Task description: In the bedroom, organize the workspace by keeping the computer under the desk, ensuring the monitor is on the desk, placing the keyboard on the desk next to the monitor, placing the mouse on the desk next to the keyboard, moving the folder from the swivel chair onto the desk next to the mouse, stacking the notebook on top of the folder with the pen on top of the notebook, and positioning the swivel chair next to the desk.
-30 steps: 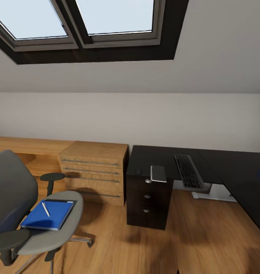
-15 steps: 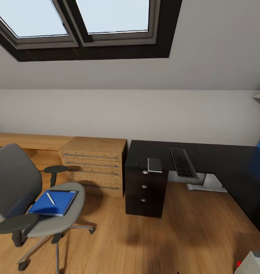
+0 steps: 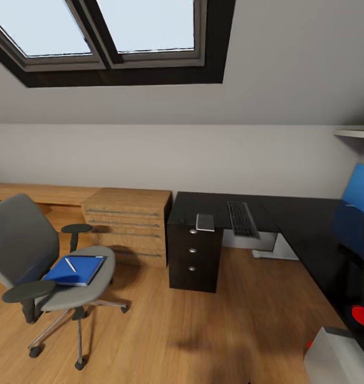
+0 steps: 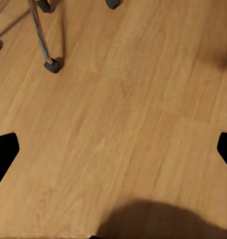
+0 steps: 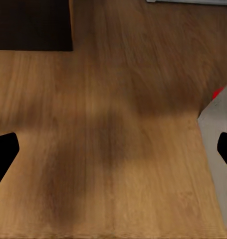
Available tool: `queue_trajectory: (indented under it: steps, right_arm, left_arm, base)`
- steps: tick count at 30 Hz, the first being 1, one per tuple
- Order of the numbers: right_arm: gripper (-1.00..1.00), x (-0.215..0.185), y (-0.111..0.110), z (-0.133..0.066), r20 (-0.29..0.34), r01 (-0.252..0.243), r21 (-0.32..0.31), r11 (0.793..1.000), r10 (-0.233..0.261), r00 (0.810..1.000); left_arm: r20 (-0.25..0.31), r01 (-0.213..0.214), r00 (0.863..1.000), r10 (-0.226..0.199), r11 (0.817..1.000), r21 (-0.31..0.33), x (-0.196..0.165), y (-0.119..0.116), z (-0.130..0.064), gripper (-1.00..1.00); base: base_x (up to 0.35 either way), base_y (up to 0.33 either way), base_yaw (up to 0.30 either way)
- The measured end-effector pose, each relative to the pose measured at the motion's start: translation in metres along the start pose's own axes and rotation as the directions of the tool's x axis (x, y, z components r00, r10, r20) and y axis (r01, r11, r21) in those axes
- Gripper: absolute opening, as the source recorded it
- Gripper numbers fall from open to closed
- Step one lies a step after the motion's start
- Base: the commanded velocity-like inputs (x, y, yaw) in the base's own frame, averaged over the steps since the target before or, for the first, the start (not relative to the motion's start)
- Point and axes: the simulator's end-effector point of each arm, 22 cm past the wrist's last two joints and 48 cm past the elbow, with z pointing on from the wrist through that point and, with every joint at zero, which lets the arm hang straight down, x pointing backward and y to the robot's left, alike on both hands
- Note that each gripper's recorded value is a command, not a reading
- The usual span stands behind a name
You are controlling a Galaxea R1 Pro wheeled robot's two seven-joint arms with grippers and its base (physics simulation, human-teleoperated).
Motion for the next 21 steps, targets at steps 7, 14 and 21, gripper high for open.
queue_trajectory:
  steps: [7,14,21]
  right_arm:
    - [1.0,-0.002,0.001,0.0,0.005,-0.002,-0.001,1.0,0.002,1.0]
    - [1.0,-0.004,0.003,-0.001,0.01,-0.002,-0.004,1.0,0.003,1.0]
    - [1.0,-0.011,0.003,-0.004,0.017,-0.004,-0.005,1.0,0.004,1.0]
  left_arm:
    - [0.004,0.001,1.0,-0.001,1.0,-0.001,-0.002,0.0,0.0,1.0]
    - [0.011,0.004,1.0,-0.004,1.0,-0.002,-0.005,0.001,-0.001,1.0]
    - [0.032,0.019,0.999,-0.019,1.0,0.0,-0.014,0.001,-0.005,1.0]
  base:
    - [-0.332,-0.015,-0.198]
    - [-0.299,-0.001,-0.224]
    - [-0.051,0.0,-0.22]
